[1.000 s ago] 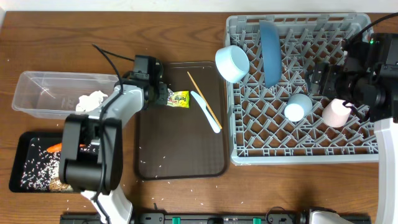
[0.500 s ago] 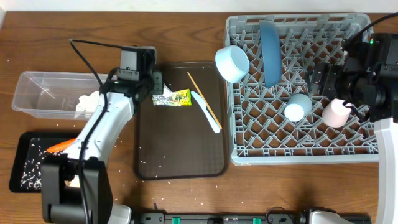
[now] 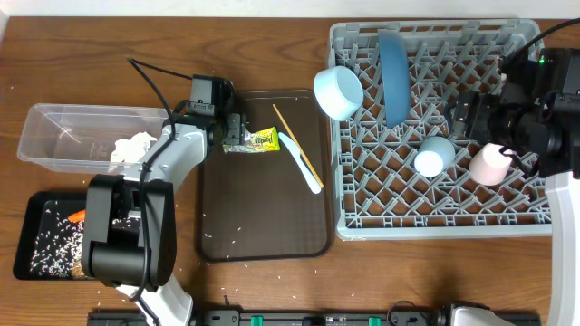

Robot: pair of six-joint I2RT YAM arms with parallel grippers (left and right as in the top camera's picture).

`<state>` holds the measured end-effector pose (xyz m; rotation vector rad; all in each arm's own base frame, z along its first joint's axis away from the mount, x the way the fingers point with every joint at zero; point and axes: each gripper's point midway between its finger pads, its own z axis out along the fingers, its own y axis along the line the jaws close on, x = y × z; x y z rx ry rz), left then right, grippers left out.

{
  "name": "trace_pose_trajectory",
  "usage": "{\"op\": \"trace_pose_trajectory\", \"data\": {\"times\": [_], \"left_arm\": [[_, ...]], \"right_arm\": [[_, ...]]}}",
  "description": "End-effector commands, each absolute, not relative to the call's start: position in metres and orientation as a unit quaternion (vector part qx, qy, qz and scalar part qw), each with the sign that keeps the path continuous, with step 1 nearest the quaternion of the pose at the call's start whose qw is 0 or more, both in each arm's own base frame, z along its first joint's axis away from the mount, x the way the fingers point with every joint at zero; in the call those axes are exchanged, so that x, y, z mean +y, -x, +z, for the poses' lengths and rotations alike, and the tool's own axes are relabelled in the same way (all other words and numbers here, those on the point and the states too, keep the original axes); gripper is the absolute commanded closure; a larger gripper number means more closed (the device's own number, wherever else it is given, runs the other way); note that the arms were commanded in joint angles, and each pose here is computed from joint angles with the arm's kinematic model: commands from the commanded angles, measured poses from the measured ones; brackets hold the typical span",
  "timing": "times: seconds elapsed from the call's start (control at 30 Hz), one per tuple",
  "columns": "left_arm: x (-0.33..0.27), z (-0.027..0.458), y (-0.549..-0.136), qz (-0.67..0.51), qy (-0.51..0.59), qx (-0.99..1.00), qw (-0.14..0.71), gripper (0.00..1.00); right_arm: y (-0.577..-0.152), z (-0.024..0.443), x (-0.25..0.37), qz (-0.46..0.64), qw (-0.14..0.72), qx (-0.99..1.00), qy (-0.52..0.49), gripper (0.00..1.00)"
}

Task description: Sort waste into correct bins and load items into the dishwasher rack

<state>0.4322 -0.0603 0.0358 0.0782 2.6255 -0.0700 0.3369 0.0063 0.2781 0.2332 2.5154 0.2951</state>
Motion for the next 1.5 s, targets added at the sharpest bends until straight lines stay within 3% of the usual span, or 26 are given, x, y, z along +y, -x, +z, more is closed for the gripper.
{"op": "trace_pose_trajectory", "data": {"times": [0.0, 0.1, 0.23, 0.53, 0.77, 0.97, 1.47], "left_arm": [[-0.070, 0.030, -0.429, -0.050, -0.046, 0.967, 0.245, 0.47], [-0.073, 0.031, -0.428, -0.058, -0.048, 0.967, 0.244, 0.76], [-0.072, 0.038, -0.426, -0.058, -0.048, 0.966, 0.246, 0.94], [-0.048, 0.130, -0.405, -0.009, -0.017, 0.952, 0.306, 0.94], [0.020, 0.183, -0.380, 0.097, 0.074, 0.931, 0.345, 0.94], [0.088, 0.175, -0.364, 0.130, 0.215, 0.912, 0.323, 0.94], [0.160, 0.126, -0.364, 0.163, 0.294, 0.902, 0.272, 0.94]], "right_arm": [[-0.337, 0.278, 0.008, 0.110, 0.294, 0.946, -0.079, 0.16], [-0.336, 0.277, 0.008, 0.110, 0.292, 0.947, -0.079, 0.16], [-0.336, 0.277, 0.008, 0.110, 0.291, 0.947, -0.079, 0.16], [-0.336, 0.277, 0.008, 0.110, 0.291, 0.947, -0.079, 0.16], [-0.336, 0.277, 0.008, 0.110, 0.291, 0.947, -0.079, 0.16], [-0.336, 0.277, 0.008, 0.110, 0.292, 0.947, -0.079, 0.16], [-0.335, 0.276, 0.008, 0.110, 0.290, 0.947, -0.079, 0.16]]}}
